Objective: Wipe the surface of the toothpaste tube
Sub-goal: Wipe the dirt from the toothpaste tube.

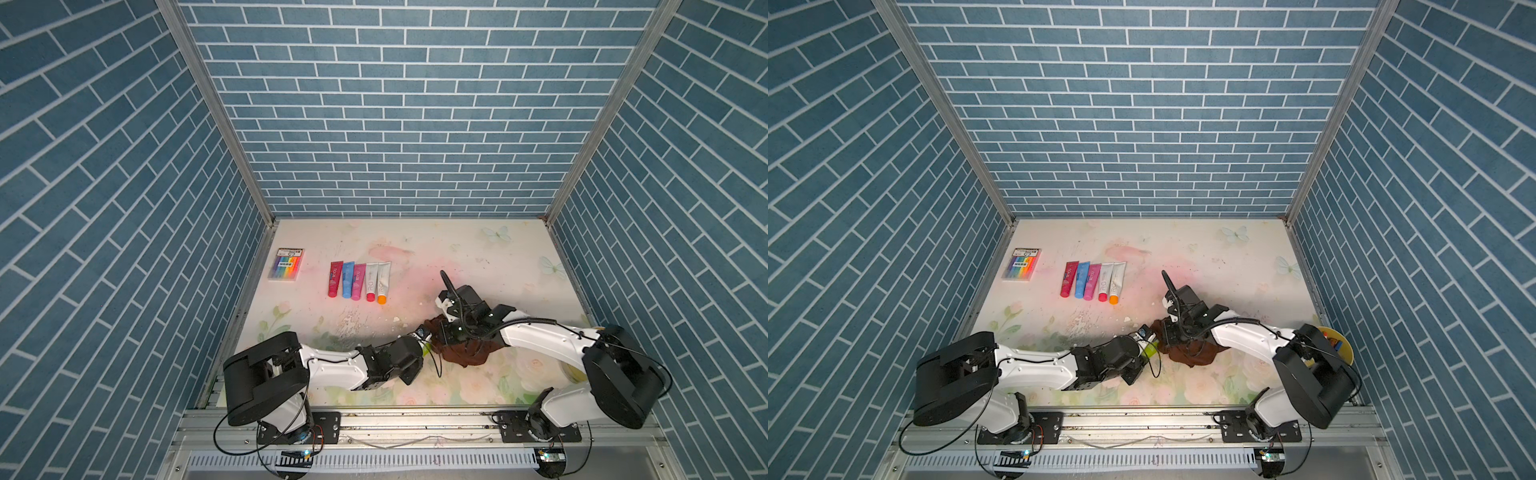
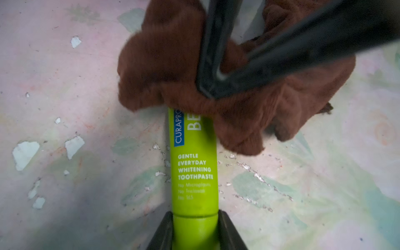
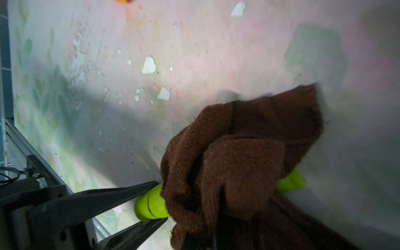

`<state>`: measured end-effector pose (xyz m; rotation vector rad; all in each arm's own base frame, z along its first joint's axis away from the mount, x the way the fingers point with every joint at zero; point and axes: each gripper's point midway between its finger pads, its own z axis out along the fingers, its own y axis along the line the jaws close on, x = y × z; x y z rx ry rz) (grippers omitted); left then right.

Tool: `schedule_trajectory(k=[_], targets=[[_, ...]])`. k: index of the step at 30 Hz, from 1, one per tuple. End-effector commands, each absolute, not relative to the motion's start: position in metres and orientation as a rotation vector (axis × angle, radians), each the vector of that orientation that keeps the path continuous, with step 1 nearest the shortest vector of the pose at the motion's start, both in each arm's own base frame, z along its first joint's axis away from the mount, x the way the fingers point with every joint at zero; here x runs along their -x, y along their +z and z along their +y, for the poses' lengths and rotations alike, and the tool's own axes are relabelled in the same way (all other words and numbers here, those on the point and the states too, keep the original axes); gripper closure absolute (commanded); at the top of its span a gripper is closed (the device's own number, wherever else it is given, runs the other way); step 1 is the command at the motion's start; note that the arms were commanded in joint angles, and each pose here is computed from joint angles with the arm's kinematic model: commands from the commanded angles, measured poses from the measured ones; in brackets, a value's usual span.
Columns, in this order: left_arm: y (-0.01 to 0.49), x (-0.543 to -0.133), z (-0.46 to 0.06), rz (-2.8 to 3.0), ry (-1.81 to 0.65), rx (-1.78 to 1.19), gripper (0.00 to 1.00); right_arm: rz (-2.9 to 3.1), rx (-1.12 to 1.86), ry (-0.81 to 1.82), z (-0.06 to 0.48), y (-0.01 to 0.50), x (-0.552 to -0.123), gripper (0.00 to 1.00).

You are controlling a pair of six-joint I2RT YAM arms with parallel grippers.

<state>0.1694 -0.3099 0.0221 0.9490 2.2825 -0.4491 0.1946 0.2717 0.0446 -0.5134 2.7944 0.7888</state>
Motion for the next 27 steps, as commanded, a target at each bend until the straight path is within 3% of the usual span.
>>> schedule_trajectory(k=[1, 16, 21, 27], targets=[[0.014, -0.162, -0.302, 2.312, -0.427, -0.987, 1.00, 2.843, 0.543, 0.838, 0.285, 0.037, -0.186, 1.00], [0.019, -0.162, -0.301, 2.297, -0.434, -0.974, 1.00, 3.060, 0.219, 0.010, 0.152, -0.011, -0.203, 1.00], [0.018, -0.165, -0.297, 2.305, -0.407, -0.952, 1.00, 3.035, 0.121, -0.164, 0.118, 0.006, -0.203, 1.00], [0.019, -0.191, -0.285, 2.397, -0.269, -0.764, 1.00, 3.103, 0.026, -0.171, 0.101, 0.012, -0.168, 1.00]])
